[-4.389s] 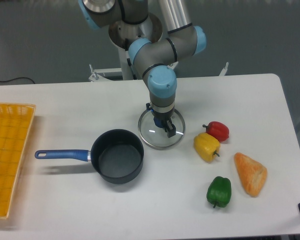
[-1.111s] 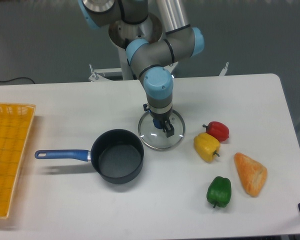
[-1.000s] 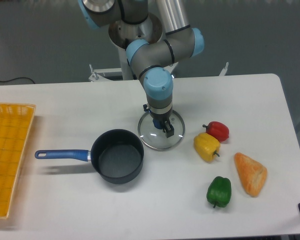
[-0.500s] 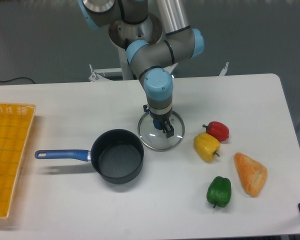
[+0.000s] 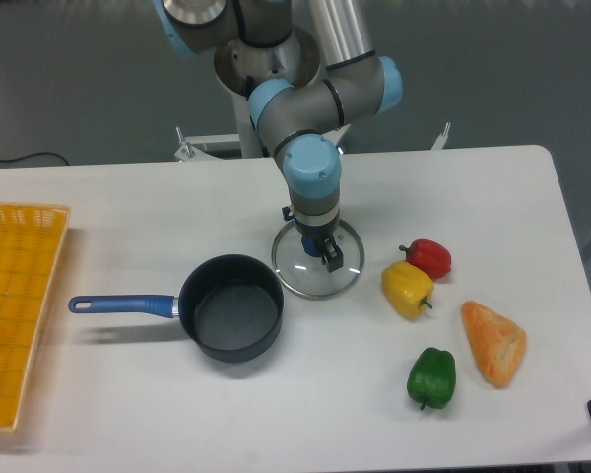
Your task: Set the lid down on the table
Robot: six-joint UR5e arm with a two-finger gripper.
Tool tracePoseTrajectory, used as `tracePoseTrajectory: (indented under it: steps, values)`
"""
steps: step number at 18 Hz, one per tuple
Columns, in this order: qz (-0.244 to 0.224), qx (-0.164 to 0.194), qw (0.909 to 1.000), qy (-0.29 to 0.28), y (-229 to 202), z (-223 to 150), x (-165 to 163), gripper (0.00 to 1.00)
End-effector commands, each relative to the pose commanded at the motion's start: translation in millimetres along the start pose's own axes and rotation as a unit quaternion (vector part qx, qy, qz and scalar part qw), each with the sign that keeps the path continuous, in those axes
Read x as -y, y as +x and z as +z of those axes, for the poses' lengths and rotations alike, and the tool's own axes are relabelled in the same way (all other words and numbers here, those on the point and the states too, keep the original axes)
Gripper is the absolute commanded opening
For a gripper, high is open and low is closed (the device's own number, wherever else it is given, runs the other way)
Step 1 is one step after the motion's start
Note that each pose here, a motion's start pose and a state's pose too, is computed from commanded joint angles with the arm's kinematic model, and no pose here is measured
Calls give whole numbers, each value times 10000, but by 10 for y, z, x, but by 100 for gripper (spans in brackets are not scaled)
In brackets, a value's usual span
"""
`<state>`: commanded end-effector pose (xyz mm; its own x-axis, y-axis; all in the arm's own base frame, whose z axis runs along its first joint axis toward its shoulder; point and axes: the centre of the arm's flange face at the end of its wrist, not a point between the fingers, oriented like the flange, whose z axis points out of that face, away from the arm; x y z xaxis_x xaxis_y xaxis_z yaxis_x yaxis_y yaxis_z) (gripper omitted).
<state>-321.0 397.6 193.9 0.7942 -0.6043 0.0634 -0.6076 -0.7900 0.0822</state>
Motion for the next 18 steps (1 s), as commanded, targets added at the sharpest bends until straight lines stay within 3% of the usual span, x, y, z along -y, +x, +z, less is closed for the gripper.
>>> tracePoseTrajectory:
  steps: [14, 18]
  values:
    - [-1, 99, 10000, -8, -41, -92, -9, 88]
    - [0, 184, 9998, -9, -75, -171, -8, 95]
